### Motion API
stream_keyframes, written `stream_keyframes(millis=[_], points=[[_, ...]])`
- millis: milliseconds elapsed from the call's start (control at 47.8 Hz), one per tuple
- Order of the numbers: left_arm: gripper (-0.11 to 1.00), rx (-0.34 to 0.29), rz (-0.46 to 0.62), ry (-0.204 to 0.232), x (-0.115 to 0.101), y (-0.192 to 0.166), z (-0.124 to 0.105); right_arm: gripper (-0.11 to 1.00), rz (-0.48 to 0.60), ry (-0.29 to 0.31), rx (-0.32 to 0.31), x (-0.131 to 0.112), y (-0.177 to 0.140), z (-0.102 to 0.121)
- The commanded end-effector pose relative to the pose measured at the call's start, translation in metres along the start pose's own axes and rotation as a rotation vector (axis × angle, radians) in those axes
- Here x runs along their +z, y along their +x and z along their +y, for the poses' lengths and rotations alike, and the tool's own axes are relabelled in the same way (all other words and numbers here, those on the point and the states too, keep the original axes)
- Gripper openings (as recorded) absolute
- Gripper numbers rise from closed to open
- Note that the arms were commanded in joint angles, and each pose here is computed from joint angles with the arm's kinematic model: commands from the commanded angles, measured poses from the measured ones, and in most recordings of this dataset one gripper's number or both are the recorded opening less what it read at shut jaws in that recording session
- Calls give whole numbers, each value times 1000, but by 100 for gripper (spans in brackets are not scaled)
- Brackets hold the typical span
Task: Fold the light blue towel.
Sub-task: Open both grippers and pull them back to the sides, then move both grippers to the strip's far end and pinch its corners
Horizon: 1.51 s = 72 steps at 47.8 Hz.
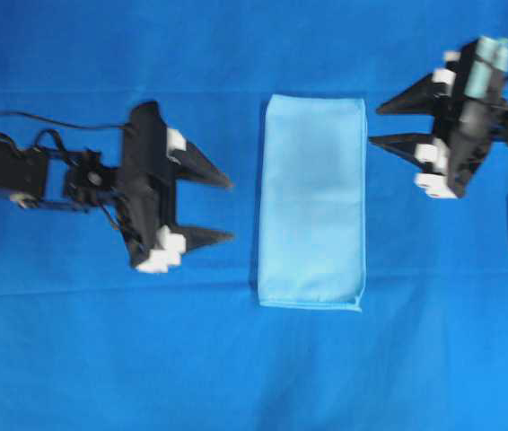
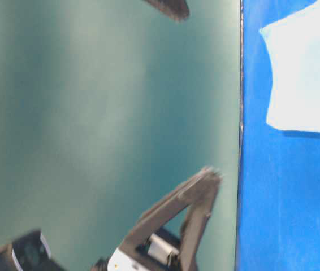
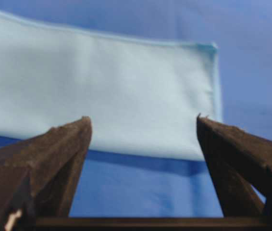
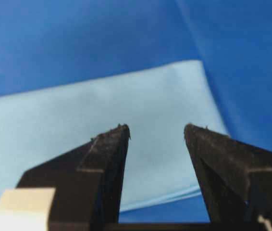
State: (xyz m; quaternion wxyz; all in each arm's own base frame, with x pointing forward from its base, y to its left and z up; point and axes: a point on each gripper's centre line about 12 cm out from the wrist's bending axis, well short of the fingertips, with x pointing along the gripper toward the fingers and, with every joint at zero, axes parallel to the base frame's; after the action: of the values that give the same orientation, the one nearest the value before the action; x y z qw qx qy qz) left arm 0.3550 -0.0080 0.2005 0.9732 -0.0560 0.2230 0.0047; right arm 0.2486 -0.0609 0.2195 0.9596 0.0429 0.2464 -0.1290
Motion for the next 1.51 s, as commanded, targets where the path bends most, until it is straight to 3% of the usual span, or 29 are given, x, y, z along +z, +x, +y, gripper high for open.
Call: stream_keyframes(millis=[0, 230, 586, 817, 1068, 1277, 1487], points=[[83, 15, -96, 14, 8, -15, 8, 56, -54, 15, 47, -4, -7, 5], [83, 45, -177, 11, -13, -32, 22, 56, -80, 54, 135, -34, -12, 14], [83, 47, -183, 17, -10, -26, 23, 56, -86, 62, 118, -31, -11, 10], [83, 79, -202, 24, 9, -6, 34, 56, -50, 77, 6, -20, -6, -12], [83, 188, -145, 64, 23, 26, 78, 56, 57, 99, -139, -25, 15, -50], [83, 262, -90, 38, 10, 56, 118, 56, 148, 107, -183, -33, 43, -72], [83, 313, -13, 3, -18, 88, 153, 57, 252, 122, -190, -50, 78, -86]])
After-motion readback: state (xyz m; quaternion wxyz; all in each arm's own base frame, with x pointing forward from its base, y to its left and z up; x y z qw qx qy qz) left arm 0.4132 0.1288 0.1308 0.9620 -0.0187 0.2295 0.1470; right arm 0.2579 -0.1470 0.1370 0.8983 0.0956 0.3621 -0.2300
